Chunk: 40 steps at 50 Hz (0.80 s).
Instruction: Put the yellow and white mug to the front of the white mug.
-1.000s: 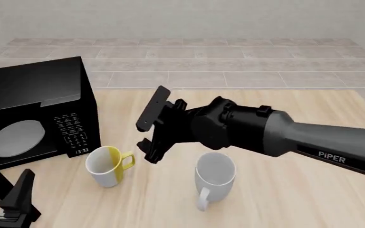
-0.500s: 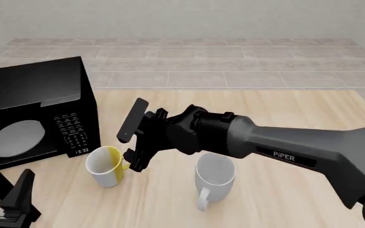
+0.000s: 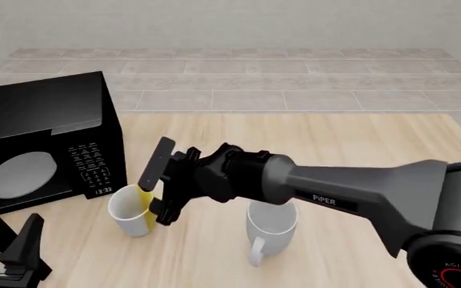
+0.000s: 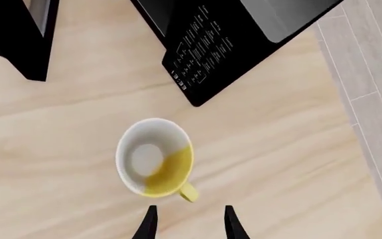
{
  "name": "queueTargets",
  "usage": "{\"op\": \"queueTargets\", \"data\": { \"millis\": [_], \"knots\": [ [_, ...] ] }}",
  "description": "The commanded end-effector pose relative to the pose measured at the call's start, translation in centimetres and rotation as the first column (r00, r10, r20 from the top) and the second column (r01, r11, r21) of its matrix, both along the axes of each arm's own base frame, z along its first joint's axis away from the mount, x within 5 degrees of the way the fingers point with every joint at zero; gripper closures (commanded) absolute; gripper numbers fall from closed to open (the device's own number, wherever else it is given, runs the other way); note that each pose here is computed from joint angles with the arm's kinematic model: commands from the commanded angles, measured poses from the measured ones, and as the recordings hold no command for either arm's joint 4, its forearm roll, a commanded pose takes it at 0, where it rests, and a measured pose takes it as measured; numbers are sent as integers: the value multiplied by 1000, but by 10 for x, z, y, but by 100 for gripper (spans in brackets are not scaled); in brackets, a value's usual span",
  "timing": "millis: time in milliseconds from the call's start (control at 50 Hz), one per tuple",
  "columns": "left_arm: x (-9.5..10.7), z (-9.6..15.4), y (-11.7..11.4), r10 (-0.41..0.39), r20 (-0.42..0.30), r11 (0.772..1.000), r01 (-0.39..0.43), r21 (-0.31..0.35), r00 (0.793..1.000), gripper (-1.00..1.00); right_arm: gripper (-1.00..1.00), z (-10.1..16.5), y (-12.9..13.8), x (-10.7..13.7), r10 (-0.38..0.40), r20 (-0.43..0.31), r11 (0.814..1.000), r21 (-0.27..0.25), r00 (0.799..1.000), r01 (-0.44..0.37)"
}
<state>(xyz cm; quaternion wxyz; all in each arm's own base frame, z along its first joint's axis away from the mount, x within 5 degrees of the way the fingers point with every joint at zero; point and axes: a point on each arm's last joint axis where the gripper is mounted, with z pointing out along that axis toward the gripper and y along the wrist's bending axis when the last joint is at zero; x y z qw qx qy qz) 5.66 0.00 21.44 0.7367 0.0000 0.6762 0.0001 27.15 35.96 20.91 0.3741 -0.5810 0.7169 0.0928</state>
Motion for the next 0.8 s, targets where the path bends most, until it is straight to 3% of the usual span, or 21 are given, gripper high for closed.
{"op": "queueTargets", "data": {
  "millis": [20,800],
  "knots": [
    [0,0,0,0,0,1000,0,0,1000,-100,-100,-17,5,2,7,-11,1000,-22,1000,-8],
    [0,0,0,0,0,1000,0,0,1000,-100,-100,-57,4,26,5,-32,994,-107,999,-8]
  ]
}}
